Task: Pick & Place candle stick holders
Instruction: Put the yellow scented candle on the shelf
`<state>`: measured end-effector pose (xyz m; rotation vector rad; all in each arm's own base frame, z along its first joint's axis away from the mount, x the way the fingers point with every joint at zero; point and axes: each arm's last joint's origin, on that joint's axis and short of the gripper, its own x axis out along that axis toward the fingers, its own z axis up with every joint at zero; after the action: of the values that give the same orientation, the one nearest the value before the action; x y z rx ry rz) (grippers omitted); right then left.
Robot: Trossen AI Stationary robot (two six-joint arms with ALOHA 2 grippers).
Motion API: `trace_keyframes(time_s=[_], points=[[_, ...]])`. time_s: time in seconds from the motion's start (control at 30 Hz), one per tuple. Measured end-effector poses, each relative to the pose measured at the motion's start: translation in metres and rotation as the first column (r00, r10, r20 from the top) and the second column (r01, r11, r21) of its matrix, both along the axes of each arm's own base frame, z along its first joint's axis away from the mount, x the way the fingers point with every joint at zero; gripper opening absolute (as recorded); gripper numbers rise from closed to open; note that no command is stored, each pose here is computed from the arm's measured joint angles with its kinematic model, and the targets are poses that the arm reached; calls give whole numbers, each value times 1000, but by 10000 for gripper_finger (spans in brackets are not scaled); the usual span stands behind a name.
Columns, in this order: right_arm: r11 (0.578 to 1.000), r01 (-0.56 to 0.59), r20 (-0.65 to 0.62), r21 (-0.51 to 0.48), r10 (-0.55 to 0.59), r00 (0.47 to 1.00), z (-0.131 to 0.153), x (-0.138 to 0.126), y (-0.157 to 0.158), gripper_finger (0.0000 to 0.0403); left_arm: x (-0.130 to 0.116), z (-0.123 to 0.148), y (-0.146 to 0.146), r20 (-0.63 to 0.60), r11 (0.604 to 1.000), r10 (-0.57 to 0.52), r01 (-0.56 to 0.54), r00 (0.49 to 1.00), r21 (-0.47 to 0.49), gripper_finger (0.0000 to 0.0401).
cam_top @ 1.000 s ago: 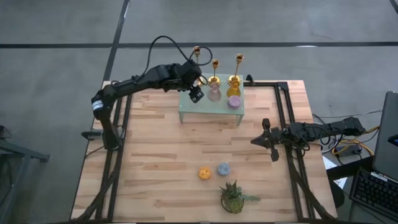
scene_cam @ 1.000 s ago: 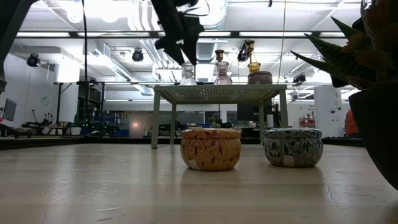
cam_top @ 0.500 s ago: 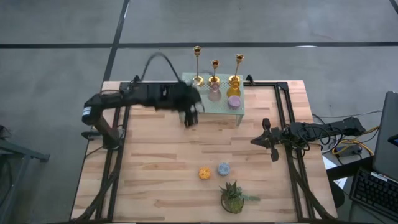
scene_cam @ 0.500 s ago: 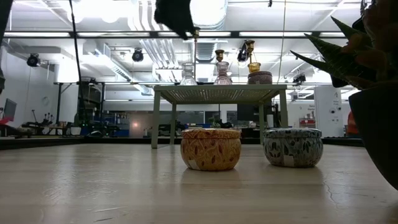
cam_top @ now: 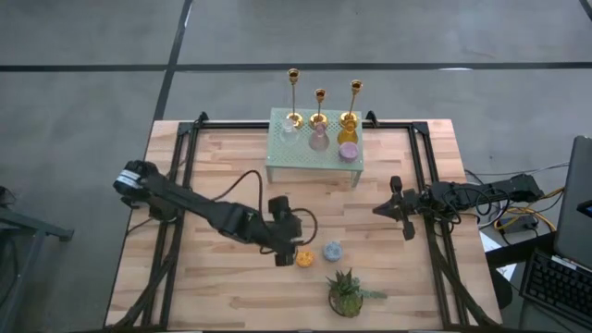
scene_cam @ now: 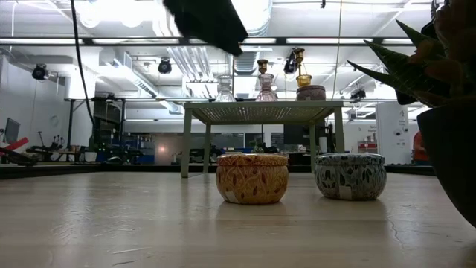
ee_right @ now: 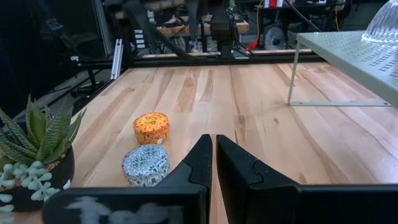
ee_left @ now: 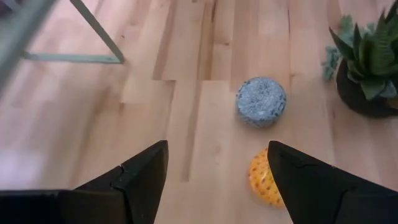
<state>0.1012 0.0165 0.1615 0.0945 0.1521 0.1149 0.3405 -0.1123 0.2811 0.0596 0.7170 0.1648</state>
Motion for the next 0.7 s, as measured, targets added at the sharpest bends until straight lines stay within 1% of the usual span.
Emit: trace_keyframes(time_s=[0.13,0.27,0.37,0.47,0.57,0.7], points=[[1000,0,0,0,0,1000,0,0,0,18,-2,-31,-3,45,996,0,4,999,-84,278],[1000,0,0,0,0,1000,0,0,0,18,-8,-53,-7,76,985,-10,23,997,-169,278],[1000,0,0,0,0,1000,0,0,0,18,-13,-65,-11,97,982,-2,20,995,-187,284],[1000,0,-1,0,0,1000,0,0,0,18,-12,-76,-15,122,976,8,19,992,-216,301],[1000,0,0,0,0,1000,0,0,0,18,-4,-89,-24,138,971,5,28,990,-238,325],[1000,0,-1,0,0,1000,0,0,0,18,3,-106,-34,97,973,-13,35,995,-227,355]])
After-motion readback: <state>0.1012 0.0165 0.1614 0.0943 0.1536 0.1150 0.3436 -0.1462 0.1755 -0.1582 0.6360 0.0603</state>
